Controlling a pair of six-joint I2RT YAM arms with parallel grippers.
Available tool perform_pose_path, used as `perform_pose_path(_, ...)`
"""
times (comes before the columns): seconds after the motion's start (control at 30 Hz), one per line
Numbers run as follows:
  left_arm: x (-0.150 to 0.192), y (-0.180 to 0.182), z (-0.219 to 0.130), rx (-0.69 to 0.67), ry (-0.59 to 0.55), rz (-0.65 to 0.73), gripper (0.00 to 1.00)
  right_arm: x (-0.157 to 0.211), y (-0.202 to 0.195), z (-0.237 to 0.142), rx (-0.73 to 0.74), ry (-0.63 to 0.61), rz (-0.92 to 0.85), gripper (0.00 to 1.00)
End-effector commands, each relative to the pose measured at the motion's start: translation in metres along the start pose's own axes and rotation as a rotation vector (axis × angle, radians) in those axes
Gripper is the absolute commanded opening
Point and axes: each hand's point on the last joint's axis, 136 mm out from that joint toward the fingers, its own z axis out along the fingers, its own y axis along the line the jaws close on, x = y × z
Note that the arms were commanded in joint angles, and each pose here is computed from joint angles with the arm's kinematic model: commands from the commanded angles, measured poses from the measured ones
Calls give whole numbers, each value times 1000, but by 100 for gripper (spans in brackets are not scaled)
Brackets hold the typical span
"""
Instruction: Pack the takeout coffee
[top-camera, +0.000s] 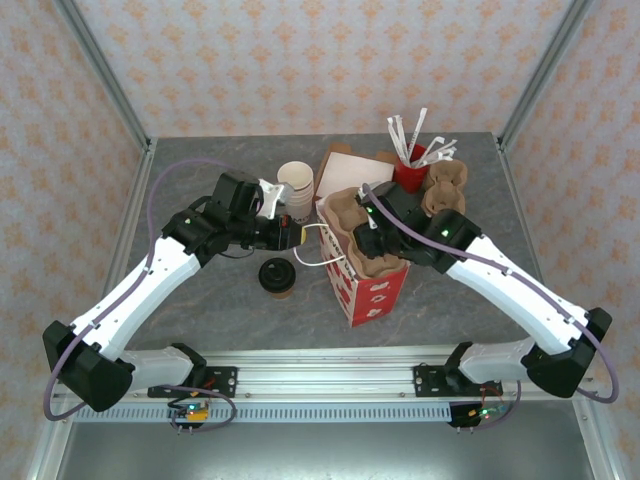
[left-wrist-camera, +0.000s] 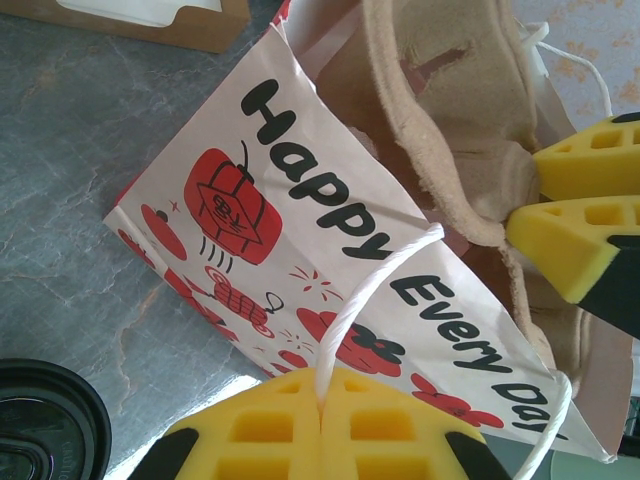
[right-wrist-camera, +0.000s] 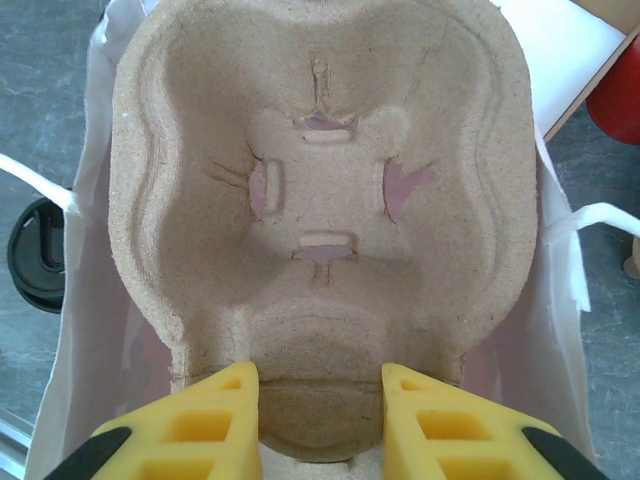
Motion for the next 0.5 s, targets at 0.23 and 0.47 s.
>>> perform_pose_path(0.23, -5, 3, -2, -38, -23, 24, 0, 3, 6, -16, -56, -21, 47, 28)
perform_pose_path(0.47, -6, 3, 0, -51, -26, 28, 0, 16, 4, -5, -42, 21, 62, 28)
